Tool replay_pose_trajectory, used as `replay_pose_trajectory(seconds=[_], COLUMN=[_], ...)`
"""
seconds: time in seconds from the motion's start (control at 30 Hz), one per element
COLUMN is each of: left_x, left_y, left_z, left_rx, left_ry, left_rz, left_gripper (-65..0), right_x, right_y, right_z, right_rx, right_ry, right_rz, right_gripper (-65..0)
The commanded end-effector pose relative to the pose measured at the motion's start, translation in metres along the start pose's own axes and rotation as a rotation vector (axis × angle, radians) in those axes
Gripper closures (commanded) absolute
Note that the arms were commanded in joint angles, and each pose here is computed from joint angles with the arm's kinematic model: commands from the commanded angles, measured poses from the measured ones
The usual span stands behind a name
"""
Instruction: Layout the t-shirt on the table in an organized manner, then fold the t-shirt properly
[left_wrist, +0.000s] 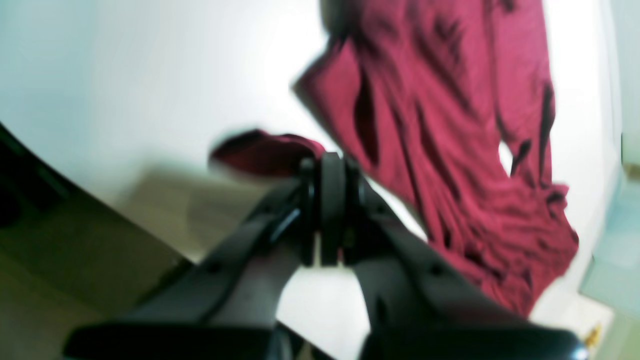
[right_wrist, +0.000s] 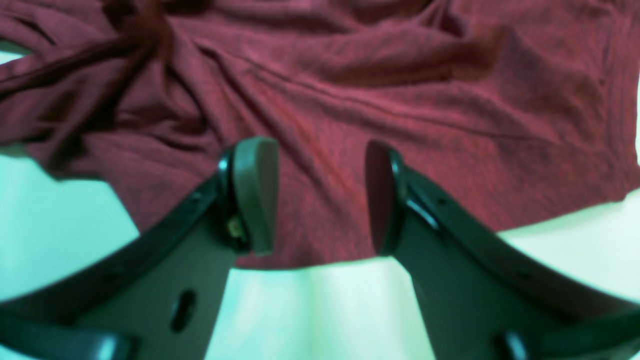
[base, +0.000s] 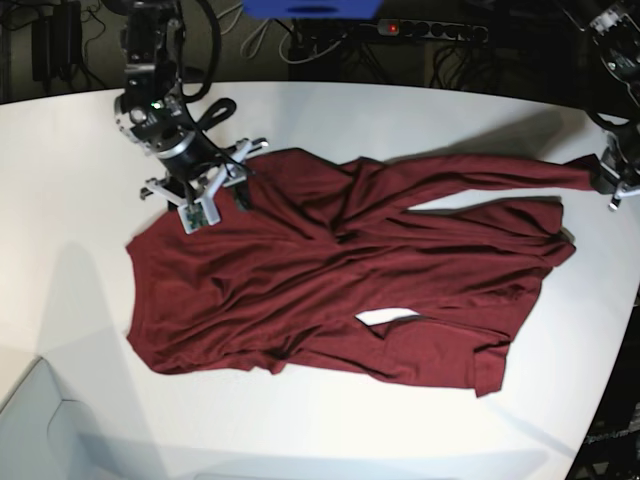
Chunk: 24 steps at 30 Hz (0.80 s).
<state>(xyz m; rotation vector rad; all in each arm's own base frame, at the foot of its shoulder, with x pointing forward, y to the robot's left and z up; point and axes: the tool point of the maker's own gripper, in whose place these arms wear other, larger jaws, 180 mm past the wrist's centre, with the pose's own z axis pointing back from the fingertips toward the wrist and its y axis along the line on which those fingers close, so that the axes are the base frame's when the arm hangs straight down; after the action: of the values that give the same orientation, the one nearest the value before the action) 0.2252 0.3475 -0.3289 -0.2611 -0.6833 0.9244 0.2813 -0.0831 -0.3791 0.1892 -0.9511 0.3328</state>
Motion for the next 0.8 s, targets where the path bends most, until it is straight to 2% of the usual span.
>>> replay_pose_trajectory(seconds=[0.0,0.23,0.57,0.77], left_x=[0.007,0.025,0.013,0.019], left_y=[-0.004,0.001,0.033,0.056], left_z=[0.005,0.010,-0.018,-0.028], left_rx=[-0.008,0.018,0.066,0.111], left_ry=[-0.012,-0.042,0.051,0.010], left_rz=[-0.017,-0.048,0.072,0.107], left_gripper=[0.0,0.0,0.0,0.0], right_x=[0.012,0.000,-0.017,-0.037], right_y=[0.002,0.007,0.006,0.006], right_z=[0.002,0.006,-0.010,-0.016], right_rx=[0.007,0.015,0.030,0.036], right_ry=[-0.049,-0.025,0.027,0.075], right_rz=[-0.005,-0.014,-0.041,-0.064], right_gripper=[-29.1,-29.1,-29.1,-29.0])
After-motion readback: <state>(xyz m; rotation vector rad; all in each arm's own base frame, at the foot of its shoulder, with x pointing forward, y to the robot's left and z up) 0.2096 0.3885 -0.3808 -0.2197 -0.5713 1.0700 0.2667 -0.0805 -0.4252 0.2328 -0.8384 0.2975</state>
